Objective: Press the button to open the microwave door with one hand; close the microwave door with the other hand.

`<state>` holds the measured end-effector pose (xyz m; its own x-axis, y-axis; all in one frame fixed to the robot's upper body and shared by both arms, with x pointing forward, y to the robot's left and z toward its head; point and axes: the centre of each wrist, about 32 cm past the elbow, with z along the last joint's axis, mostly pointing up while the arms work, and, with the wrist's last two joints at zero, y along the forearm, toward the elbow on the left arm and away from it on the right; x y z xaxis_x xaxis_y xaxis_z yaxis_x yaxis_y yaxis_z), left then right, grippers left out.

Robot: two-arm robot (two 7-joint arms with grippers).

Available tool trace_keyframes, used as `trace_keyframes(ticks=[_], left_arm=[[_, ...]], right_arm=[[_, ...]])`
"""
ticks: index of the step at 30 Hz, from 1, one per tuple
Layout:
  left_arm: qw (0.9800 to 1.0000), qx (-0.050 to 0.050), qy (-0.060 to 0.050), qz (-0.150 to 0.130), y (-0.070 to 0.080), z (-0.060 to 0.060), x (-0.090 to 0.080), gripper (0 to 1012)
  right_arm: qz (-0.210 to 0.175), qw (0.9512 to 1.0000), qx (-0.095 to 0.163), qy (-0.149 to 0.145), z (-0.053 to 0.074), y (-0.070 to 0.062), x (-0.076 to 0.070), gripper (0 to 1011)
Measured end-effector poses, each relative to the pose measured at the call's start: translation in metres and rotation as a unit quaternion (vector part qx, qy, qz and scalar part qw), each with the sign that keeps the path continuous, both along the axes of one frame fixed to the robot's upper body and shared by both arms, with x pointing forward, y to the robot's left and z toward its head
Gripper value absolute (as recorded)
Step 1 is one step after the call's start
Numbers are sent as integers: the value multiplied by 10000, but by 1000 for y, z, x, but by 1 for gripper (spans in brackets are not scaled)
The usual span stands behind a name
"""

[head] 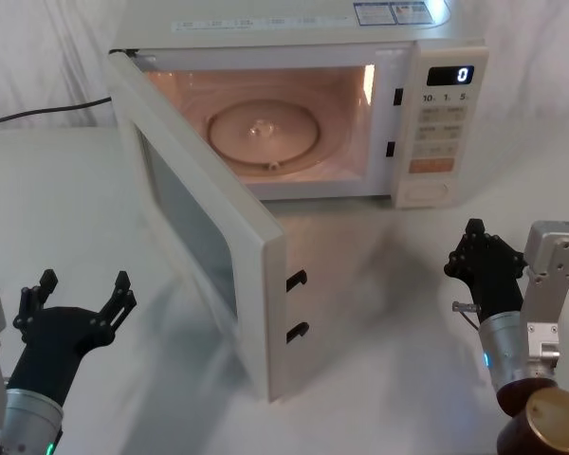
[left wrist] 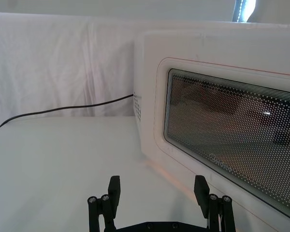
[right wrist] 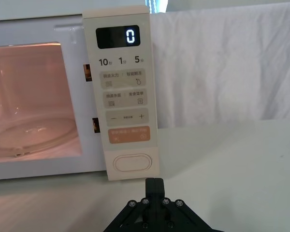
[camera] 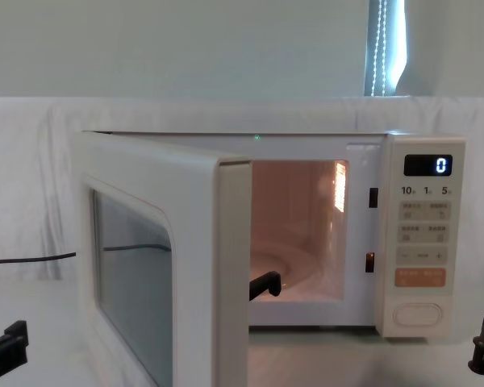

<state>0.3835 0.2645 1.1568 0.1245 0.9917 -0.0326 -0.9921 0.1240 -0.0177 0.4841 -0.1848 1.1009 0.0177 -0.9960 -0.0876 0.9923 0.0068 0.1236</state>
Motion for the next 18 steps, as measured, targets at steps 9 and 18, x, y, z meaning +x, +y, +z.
trace_keyframes(ticks=[9, 18], left_arm=[[10000, 0, 1, 0, 0, 0, 0, 1001], [10000, 0, 0, 0, 0, 0, 0, 1001]], right_arm=[[6, 10000, -1, 12, 0, 0, 0, 0], [15, 10000, -5, 27, 0, 0, 0, 213]])
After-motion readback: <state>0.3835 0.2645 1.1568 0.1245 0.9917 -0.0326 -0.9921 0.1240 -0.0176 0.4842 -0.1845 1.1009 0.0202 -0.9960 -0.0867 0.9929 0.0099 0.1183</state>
